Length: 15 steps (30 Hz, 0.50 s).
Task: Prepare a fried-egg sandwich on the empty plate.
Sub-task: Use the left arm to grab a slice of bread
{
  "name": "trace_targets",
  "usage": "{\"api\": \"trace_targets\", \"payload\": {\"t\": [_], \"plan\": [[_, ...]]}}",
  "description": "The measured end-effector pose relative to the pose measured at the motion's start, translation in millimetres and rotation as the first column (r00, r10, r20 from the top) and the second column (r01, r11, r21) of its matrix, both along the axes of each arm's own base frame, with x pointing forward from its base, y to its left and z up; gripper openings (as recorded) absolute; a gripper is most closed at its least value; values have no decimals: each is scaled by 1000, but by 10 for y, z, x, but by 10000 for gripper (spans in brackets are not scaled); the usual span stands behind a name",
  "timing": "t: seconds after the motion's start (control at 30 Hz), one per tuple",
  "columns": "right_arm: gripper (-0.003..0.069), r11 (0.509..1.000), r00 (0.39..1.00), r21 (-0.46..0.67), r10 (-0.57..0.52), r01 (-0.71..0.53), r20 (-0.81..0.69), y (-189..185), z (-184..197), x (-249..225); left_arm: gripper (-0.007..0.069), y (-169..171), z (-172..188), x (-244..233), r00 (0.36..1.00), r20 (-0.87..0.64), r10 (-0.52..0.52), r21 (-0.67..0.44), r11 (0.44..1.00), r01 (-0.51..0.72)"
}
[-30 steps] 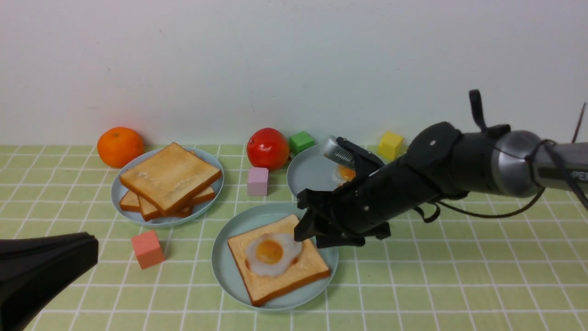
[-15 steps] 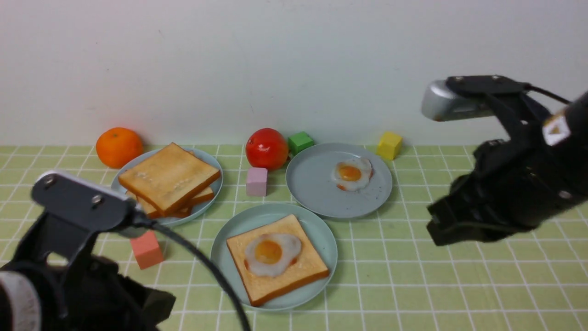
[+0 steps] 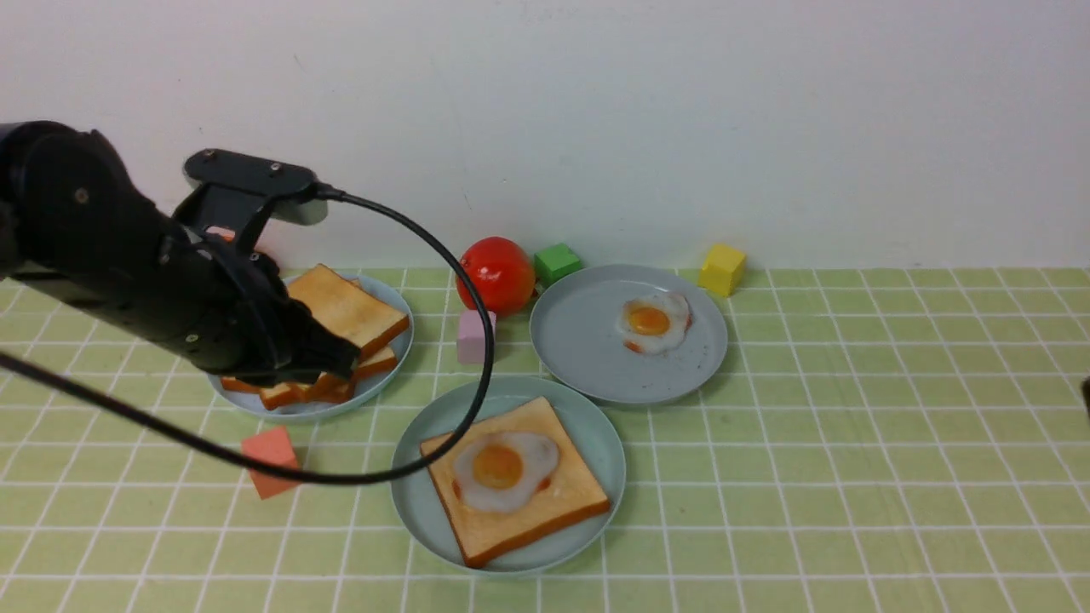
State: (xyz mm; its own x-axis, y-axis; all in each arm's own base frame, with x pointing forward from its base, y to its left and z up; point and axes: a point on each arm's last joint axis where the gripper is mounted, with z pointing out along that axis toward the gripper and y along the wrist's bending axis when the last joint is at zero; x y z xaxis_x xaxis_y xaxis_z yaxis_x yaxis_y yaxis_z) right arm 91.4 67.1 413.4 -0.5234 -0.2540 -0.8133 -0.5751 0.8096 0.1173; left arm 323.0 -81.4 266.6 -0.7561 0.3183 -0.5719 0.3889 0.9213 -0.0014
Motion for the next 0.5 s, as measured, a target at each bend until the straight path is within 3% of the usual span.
{"api": "trace_targets", "payload": {"t": [0.13, 0.4, 0.5], "plan": [[3, 1000, 1000, -4, -3, 3, 21, -58, 22, -86, 67, -32, -171, 313, 999, 2, -54, 82, 995, 54], [6, 1000, 1000, -4, -5, 5, 5, -69, 13, -111, 379, -152, -413, 734, 980, 132, -147, 202, 972, 118], [6, 1000, 1000, 7, -13, 13, -12, -68, 9, -116, 428, -155, -541, 805, 977, 127, -169, 237, 962, 136]]}}
